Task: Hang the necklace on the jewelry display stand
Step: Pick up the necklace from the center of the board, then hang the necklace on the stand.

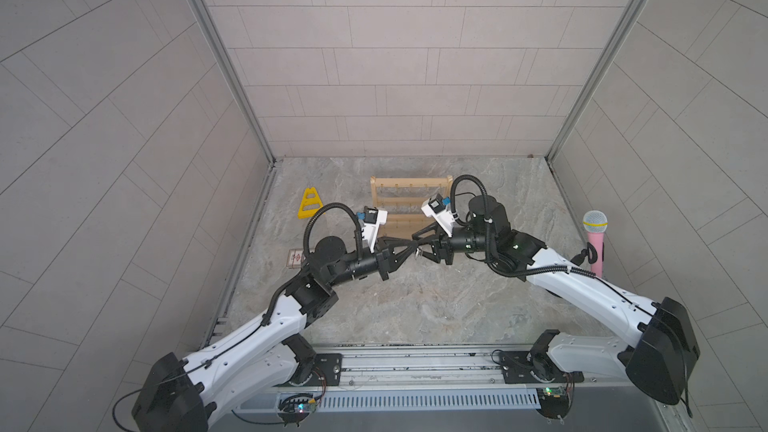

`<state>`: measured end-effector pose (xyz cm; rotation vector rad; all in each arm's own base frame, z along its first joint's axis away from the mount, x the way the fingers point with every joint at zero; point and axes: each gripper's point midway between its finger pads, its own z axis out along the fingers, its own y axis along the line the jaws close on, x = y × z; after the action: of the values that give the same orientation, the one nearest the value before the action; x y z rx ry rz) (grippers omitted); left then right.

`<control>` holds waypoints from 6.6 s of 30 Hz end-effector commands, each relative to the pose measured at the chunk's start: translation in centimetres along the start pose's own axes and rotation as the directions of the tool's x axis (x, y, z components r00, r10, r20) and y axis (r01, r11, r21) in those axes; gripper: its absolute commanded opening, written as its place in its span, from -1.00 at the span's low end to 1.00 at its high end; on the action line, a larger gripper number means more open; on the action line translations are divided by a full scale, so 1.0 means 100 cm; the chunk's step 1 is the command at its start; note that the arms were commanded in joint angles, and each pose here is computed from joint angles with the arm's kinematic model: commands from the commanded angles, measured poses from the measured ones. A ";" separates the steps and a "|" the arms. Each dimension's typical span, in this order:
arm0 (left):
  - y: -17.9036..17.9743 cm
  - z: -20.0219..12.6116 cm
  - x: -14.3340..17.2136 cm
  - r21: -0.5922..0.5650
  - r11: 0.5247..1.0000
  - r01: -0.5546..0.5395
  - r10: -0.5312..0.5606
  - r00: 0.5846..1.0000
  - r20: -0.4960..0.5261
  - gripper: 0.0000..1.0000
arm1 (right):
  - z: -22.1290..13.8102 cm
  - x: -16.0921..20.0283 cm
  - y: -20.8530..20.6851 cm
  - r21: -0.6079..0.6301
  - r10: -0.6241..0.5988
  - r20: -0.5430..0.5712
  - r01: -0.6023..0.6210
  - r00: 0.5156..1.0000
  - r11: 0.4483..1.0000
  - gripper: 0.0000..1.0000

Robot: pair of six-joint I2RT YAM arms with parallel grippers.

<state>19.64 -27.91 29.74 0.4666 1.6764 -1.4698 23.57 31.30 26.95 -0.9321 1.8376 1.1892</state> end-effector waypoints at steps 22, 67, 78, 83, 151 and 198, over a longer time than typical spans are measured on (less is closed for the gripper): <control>-0.008 0.002 -0.028 0.041 0.999 0.018 -0.021 0.997 0.074 -0.83 | 0.008 -0.014 0.001 -0.023 -0.020 0.097 0.022 0.995 0.999 -0.37; 0.007 -0.021 -0.045 -0.051 0.999 0.002 0.005 0.991 0.134 -0.75 | -0.011 -0.040 0.009 0.116 -0.127 0.215 0.104 0.968 0.988 -1.00; 0.017 -0.016 -0.053 -0.074 0.997 0.004 0.006 0.990 0.140 -0.76 | -0.022 -0.052 -0.008 0.187 -0.135 0.242 0.091 0.961 0.978 -1.00; 0.013 -0.011 -0.065 -0.059 0.998 -0.010 0.019 0.987 0.157 -0.77 | -0.024 -0.067 -0.015 0.212 -0.177 0.219 0.131 0.960 0.968 -1.00; 0.059 0.018 -0.114 -0.108 0.994 -0.007 0.029 0.979 0.200 -0.78 | -0.038 -0.139 -0.098 0.309 -0.238 0.158 0.181 0.958 0.934 -1.00; 0.119 0.025 -0.067 -0.450 0.892 -0.046 0.051 0.999 -0.001 -0.82 | -0.010 -0.028 -0.115 0.390 -0.142 -0.052 0.151 0.989 0.908 -0.64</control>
<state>32.83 -25.48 26.37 0.2141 1.9399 -1.0164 34.57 27.05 24.48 -0.8301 1.9344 0.6832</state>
